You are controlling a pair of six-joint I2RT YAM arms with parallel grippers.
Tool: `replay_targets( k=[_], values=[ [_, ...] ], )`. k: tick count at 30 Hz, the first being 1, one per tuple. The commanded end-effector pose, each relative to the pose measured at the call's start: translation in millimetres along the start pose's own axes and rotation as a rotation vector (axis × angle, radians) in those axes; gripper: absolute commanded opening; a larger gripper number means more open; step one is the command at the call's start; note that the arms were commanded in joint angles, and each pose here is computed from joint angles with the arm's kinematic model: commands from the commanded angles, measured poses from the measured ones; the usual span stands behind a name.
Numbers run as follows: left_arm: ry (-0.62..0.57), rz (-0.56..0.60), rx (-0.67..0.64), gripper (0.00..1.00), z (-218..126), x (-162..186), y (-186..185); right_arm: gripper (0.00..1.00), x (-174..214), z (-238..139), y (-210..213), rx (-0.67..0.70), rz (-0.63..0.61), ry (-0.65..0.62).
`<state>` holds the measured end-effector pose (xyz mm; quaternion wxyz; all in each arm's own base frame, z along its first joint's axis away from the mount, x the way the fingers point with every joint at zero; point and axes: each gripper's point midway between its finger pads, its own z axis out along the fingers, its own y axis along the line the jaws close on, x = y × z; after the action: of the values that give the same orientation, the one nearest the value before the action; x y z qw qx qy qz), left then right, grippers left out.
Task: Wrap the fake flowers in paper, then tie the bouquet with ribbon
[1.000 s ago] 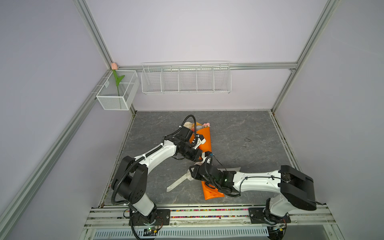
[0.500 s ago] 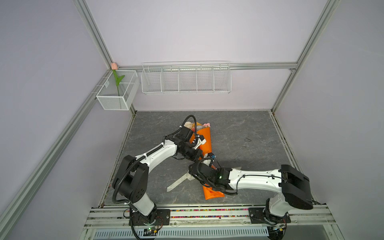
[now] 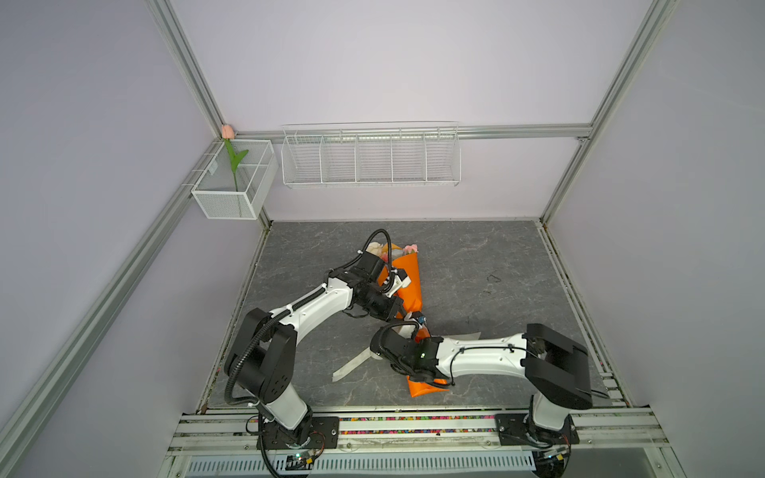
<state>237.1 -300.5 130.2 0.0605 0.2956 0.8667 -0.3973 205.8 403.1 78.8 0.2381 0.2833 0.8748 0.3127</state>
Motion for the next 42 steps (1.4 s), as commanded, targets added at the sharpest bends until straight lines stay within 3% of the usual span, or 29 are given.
replay_targets(
  k=[1, 5, 11, 15, 20, 22, 31, 39, 42],
  values=[
    [-0.004, 0.037, 0.031, 0.00, -3.0, -5.3, -10.7, 0.43, 1.3, 3.9, 8.0, -0.029, 0.075, -0.026],
    [-0.004, 0.040, 0.047, 0.00, -3.8, -5.0, -13.6, 0.32, -1.0, 2.0, 12.8, -0.056, 0.044, -0.030],
    [-0.001, 0.035, 0.036, 0.00, -3.4, -4.3, -11.4, 0.07, -3.4, -2.4, 16.2, -0.067, -0.004, -0.038],
    [-0.005, 0.038, 0.003, 0.00, -4.7, -4.5, -7.4, 0.06, -2.3, -13.1, 18.1, -0.084, -0.051, 0.000],
    [-0.021, 0.041, -0.056, 0.00, -7.5, -7.6, 1.0, 0.06, -24.0, -59.7, 19.1, -0.050, -0.330, 0.029],
    [-0.023, 0.041, -0.057, 0.00, -7.7, -9.6, 0.6, 0.06, -36.0, -74.8, 8.8, -0.021, -0.381, 0.022],
    [-0.054, 0.032, -0.114, 0.00, -13.3, -12.8, 6.7, 0.06, -79.4, -93.9, -39.3, 0.066, -0.452, 0.053],
    [-0.084, 0.033, -0.210, 0.00, -23.6, -19.8, 16.6, 0.06, -112.5, -95.8, -99.5, 0.228, -0.448, 0.041],
    [-0.120, 0.038, -0.202, 0.00, -29.6, -24.9, 12.4, 0.06, -117.4, -93.7, -99.0, 0.193, -0.464, 0.050]
  ],
)
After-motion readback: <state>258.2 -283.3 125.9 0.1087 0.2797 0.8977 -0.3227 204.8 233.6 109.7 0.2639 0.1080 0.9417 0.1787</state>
